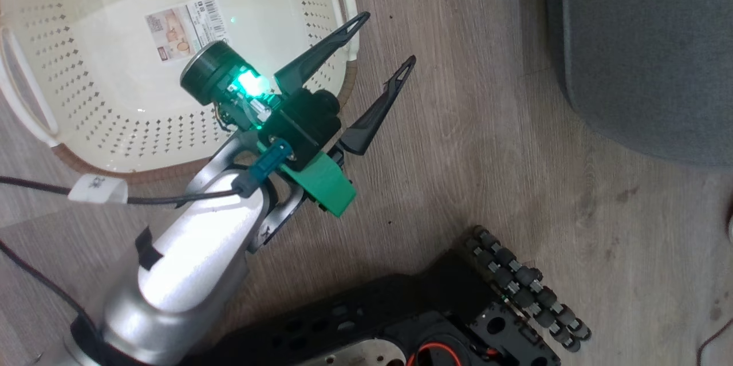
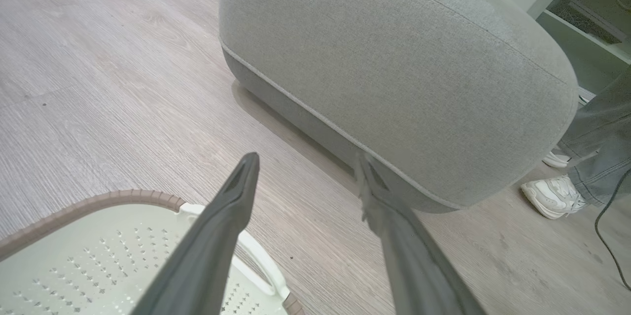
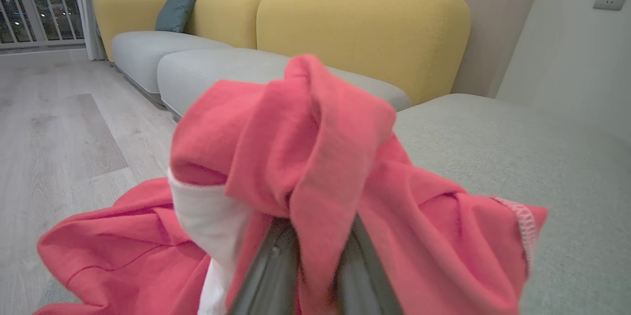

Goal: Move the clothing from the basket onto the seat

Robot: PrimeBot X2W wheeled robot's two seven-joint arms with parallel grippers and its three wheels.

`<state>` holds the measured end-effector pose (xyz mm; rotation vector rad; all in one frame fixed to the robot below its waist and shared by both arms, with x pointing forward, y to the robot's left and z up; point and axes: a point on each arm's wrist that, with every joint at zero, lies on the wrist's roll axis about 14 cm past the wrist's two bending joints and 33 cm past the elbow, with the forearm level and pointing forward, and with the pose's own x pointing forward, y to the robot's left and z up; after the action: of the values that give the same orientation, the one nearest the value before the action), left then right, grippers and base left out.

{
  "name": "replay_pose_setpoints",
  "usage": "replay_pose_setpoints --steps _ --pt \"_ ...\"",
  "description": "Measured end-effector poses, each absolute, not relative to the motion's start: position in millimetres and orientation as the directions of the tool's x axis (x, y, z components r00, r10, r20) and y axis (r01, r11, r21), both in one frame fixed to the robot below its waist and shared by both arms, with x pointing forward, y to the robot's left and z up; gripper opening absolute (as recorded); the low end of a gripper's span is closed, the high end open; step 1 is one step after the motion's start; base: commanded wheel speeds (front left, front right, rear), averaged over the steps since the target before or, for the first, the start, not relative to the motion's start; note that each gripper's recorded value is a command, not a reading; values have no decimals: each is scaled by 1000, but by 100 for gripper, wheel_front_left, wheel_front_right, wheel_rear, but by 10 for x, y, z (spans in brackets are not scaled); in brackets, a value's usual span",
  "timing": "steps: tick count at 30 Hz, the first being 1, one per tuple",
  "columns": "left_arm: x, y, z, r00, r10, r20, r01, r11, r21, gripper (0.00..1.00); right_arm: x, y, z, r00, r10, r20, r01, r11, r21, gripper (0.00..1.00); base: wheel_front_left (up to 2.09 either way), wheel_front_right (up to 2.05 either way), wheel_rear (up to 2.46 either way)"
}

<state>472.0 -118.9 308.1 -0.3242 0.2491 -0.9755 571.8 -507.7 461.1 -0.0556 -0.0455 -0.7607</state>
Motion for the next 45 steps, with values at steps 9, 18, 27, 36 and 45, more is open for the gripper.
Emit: replay_pose_setpoints --steps 9,18,27,36,45 --pt "4767 -1119 3219 574 -817 -56 751 552 -362 100 5693 -4983 4720 764 -645 34 642 754 -139 100 0 0 0" --pt "4607 -919 3521 640 -762 -99 685 625 -374 100 5372 -4245 4722 903 -427 -36 410 885 -221 100 0 0 0" --pt "4282 -341 3917 780 -600 -180 525 783 -335 100 4522 -3271 4874 977 -215 -13 213 974 -83 100 0 0 0" --pt "4011 609 4288 924 -344 -166 307 927 -214 100 4050 -2239 4928 1000 6 16 -6 1000 9 100 0 0 0" --pt "3846 1329 4554 983 -153 -101 137 979 -152 100 3973 -1702 4908 992 127 16 -128 991 34 100 0 0 0"
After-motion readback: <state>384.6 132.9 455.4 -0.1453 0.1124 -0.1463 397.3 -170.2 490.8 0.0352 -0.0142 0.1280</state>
